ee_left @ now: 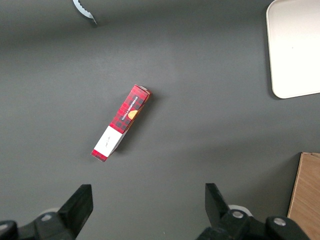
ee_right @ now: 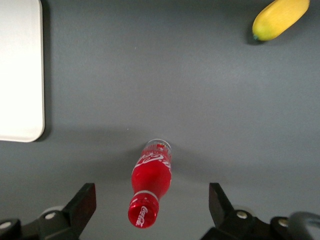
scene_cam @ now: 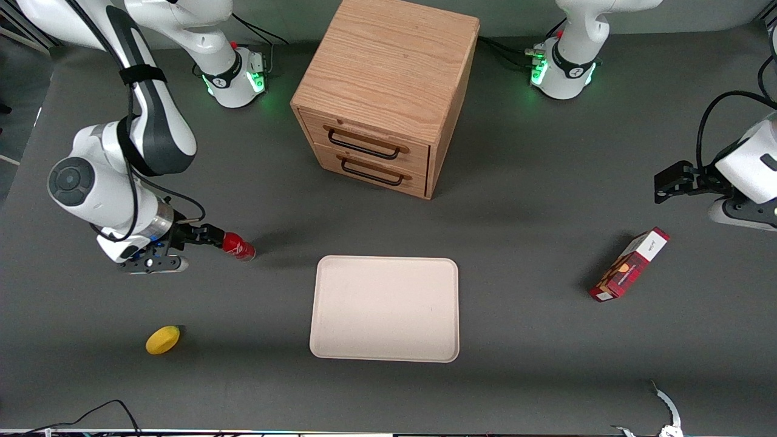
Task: Place coke bottle on tray
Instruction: 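Close the right gripper around the red bottle's body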
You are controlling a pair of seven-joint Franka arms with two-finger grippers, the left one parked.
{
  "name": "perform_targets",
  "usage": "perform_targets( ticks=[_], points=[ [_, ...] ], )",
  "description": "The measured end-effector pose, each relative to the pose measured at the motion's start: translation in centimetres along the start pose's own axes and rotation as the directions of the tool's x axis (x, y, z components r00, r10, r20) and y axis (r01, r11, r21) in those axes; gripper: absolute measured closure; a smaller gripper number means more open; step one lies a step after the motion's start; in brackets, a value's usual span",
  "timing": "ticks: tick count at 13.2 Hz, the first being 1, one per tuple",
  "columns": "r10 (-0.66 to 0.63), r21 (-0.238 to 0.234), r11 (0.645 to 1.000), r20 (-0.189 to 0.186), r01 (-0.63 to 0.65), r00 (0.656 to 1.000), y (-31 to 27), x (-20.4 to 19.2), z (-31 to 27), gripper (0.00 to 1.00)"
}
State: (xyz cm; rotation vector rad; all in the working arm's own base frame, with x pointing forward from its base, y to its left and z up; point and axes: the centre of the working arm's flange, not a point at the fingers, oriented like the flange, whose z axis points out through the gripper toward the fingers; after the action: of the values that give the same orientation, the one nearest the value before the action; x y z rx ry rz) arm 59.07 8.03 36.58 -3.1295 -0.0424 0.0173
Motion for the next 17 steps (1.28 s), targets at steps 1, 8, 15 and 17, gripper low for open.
perform_targets(
  ticks=[1,8,15,17],
  points=[
    [-0.014,-0.011,1.0,0.003,0.014,1.0,-0.3,-0.4,0.5,0.0],
    [-0.086,-0.055,0.995,0.041,0.088,0.995,-1.9,-2.5,3.0,0.0],
    [-0.097,-0.063,0.993,0.034,0.099,0.995,-1.8,-3.2,4.4,0.3],
    [-0.098,-0.063,0.993,0.031,0.1,0.995,-1.8,-3.2,4.4,0.55]
  ],
)
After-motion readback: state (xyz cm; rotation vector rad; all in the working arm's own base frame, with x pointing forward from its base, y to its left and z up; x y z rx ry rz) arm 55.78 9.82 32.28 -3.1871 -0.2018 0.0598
